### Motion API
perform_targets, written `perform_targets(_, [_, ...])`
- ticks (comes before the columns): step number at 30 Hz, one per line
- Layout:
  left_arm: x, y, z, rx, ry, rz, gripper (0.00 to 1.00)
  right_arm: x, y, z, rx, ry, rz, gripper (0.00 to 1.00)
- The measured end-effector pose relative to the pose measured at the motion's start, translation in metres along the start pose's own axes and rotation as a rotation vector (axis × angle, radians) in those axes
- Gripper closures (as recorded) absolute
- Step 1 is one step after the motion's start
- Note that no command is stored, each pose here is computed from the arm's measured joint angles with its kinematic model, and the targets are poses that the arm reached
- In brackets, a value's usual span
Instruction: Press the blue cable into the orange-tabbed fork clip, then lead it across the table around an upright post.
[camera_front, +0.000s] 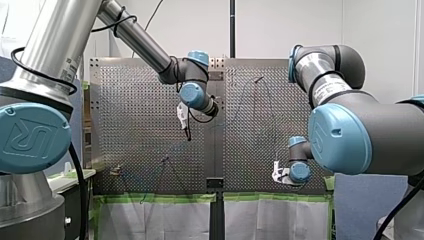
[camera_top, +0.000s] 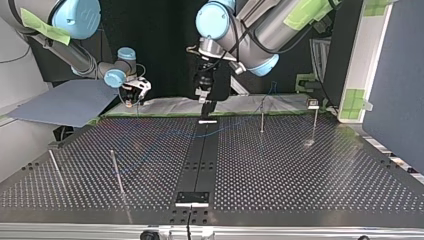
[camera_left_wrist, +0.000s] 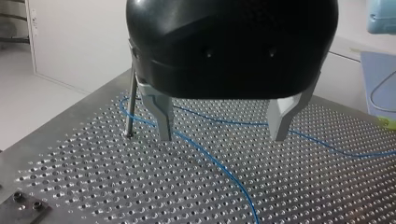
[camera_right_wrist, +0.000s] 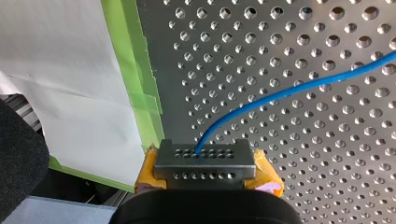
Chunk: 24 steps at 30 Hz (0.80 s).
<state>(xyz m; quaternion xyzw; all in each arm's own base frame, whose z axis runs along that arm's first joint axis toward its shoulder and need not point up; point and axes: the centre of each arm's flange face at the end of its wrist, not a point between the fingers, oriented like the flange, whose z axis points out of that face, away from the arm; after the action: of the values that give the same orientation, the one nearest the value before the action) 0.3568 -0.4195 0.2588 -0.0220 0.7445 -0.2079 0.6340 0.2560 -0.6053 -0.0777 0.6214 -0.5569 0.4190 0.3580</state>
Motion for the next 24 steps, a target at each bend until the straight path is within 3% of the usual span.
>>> perform_targets(7, [0.015, 0.015, -0.006, -0.009, -0.003, 0.007, 0.00, 0.000, 0.000, 0.000, 0.000, 0.000, 0.000, 0.98])
perform_targets(24, [0.057, 0.042, -0.032, 0.029, 0.013, -0.001, 0.00, 0.001, -0.002, 0.000, 0.004, 0.002, -0.001, 0.98])
